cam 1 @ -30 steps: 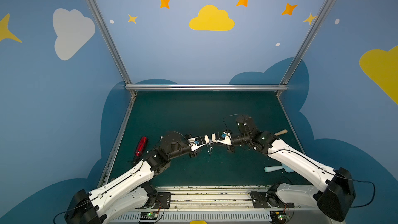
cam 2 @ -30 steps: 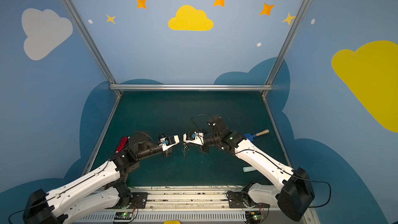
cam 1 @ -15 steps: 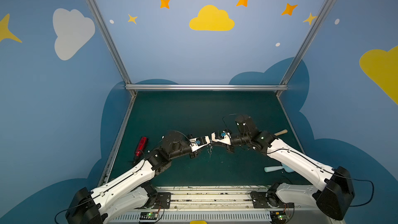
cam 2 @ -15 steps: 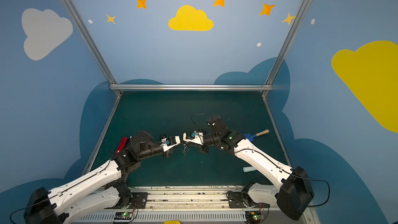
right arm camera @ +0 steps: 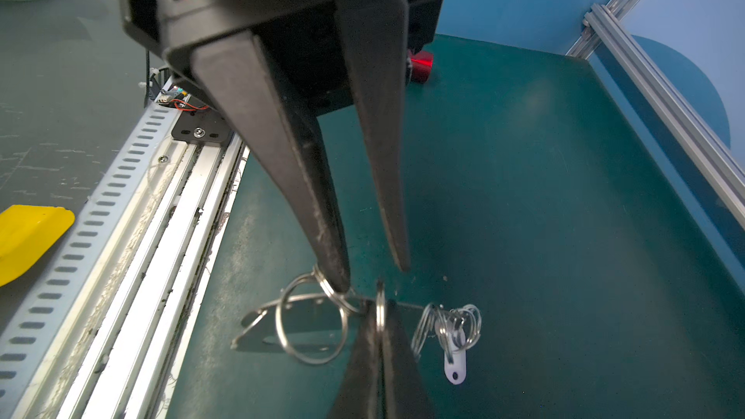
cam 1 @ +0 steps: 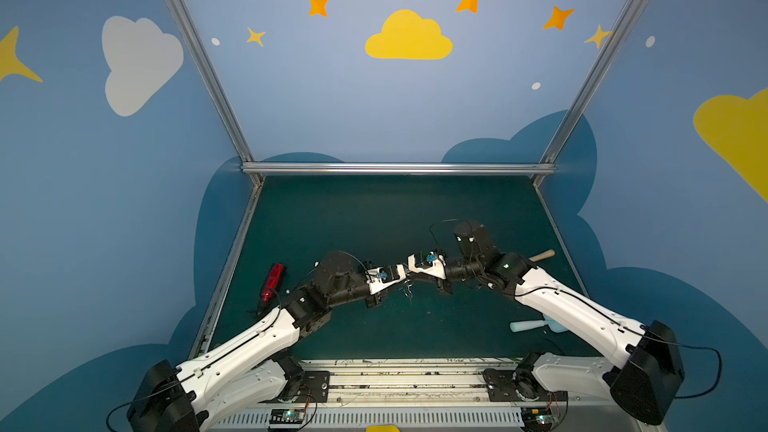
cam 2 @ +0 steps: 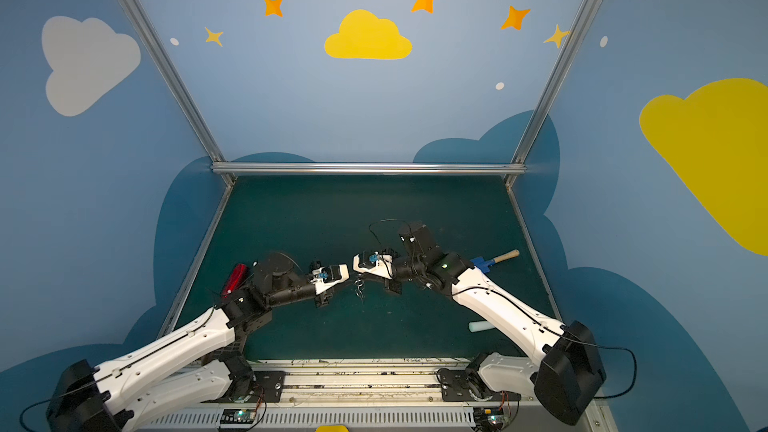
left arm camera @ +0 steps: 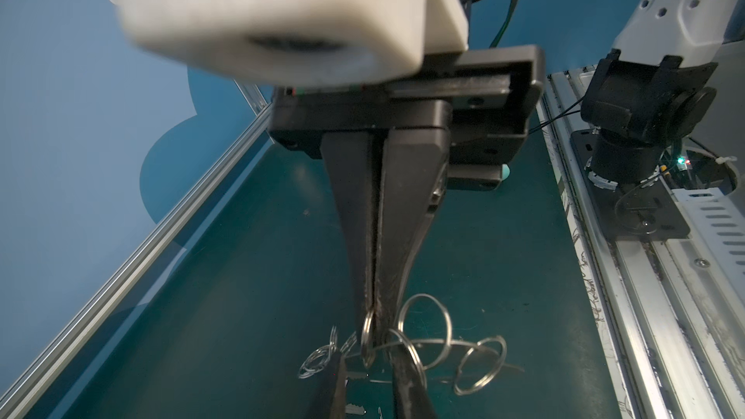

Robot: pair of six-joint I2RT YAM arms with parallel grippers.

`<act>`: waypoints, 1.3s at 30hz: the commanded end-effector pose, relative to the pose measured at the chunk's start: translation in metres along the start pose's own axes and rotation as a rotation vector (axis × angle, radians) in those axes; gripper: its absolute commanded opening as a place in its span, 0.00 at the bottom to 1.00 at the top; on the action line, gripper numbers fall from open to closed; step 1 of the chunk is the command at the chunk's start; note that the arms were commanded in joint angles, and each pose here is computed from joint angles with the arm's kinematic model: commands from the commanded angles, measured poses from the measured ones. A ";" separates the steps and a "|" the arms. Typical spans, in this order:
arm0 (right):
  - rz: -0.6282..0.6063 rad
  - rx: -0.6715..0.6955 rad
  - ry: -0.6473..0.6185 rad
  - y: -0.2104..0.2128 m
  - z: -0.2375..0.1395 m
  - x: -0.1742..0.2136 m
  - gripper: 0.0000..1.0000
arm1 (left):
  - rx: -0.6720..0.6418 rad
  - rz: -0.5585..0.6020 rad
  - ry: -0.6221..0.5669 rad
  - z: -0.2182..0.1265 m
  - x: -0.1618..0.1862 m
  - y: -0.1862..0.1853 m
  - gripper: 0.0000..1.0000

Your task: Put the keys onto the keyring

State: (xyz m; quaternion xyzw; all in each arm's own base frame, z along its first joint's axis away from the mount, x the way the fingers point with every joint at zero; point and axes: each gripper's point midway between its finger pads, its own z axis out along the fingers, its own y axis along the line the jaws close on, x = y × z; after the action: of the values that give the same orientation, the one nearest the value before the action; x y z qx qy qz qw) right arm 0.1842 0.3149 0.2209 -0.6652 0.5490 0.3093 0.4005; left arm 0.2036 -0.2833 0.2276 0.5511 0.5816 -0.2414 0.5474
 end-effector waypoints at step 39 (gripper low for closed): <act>-0.110 -0.128 -0.063 0.021 0.006 -0.006 0.00 | 0.002 0.064 -0.016 0.009 -0.013 0.000 0.19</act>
State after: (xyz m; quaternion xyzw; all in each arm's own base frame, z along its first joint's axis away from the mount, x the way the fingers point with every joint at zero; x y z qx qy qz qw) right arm 0.1692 0.3173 0.2177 -0.7020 0.4891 0.3273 0.4011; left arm 0.2044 -0.2900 0.2057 0.5737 0.5908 -0.2240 0.5212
